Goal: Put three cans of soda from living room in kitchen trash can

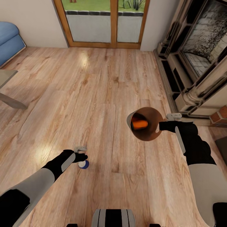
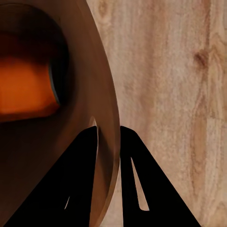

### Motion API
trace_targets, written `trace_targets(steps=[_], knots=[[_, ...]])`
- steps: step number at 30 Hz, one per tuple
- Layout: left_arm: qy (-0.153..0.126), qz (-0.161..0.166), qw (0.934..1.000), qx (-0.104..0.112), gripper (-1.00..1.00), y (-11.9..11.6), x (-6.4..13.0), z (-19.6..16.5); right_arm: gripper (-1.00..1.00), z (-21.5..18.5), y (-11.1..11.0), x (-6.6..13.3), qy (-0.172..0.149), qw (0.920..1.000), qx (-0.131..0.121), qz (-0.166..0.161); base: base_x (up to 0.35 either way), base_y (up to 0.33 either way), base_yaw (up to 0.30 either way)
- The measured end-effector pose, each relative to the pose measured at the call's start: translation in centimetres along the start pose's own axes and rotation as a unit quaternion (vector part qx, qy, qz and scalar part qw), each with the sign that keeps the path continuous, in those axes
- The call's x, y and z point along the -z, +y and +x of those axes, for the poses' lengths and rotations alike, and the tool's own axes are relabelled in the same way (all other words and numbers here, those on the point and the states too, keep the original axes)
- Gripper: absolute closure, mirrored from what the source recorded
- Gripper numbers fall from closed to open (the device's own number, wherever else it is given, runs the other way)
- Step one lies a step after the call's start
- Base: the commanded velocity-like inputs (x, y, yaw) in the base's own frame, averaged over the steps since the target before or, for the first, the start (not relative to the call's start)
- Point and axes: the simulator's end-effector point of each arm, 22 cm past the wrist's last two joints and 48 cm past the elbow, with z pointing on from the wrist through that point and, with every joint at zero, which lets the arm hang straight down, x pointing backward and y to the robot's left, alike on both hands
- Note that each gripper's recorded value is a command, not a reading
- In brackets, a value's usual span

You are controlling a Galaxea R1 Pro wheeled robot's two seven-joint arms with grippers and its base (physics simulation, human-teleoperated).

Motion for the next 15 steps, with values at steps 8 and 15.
trace_targets(steps=[8,15], knots=[[0.006,-0.001,1.0000,-0.001,-1.00,0.1,-0.6,0.6,1.00,0.7,-0.2,-0.6,0.006,0.9999,0.000,0.009,0.000,0.000,0.000],[0.011,-0.002,0.9999,-0.001,-1.00,0.2,-1.9,1.4,1.00,2.0,1.7,-2.0,0.014,0.9998,0.008,0.010,0.000,0.000,0.000]])
